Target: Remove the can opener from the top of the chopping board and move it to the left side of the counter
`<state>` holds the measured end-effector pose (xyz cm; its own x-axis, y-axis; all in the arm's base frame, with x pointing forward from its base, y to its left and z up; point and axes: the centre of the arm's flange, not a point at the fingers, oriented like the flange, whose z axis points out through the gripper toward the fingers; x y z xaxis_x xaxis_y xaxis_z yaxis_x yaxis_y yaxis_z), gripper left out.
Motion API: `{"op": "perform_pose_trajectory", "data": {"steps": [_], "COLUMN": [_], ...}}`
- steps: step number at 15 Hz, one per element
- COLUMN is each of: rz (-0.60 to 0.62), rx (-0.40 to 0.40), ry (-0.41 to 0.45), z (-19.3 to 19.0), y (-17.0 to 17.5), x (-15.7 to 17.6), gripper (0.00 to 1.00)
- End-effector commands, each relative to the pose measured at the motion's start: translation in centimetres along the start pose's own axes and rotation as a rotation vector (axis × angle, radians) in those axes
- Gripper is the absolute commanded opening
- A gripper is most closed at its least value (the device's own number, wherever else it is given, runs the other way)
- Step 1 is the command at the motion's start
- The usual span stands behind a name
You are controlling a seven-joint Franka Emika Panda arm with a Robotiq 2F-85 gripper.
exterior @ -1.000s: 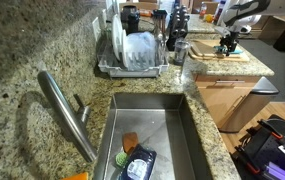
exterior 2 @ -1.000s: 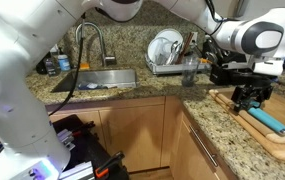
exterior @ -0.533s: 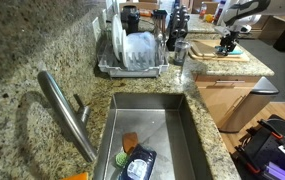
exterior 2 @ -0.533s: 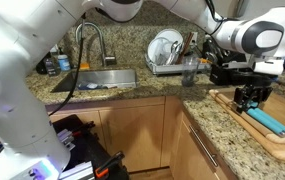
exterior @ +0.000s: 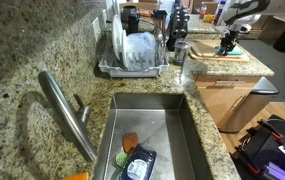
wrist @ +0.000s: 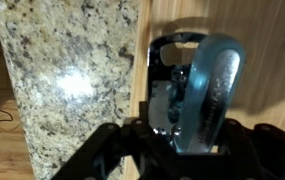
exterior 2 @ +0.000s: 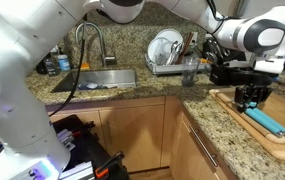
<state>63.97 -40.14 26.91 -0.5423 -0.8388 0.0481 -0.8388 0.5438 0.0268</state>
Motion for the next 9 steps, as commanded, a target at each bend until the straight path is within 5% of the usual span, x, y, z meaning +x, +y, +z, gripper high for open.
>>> {"op": "perform_pose_trajectory", "data": {"steps": [1, 5, 9], "rz": [-0.011, -0.088, -0.135], "rx": [-0.179, -0.335, -0.289], "ry": [0.000, 0.047, -0.004], "z": [-1.4, -6.0, -10.9], "y": [-0.5, 2.3, 5.3], "x": [-0.1, 0.1, 1.4], "gripper": [0.28, 0.28, 0.28]}}
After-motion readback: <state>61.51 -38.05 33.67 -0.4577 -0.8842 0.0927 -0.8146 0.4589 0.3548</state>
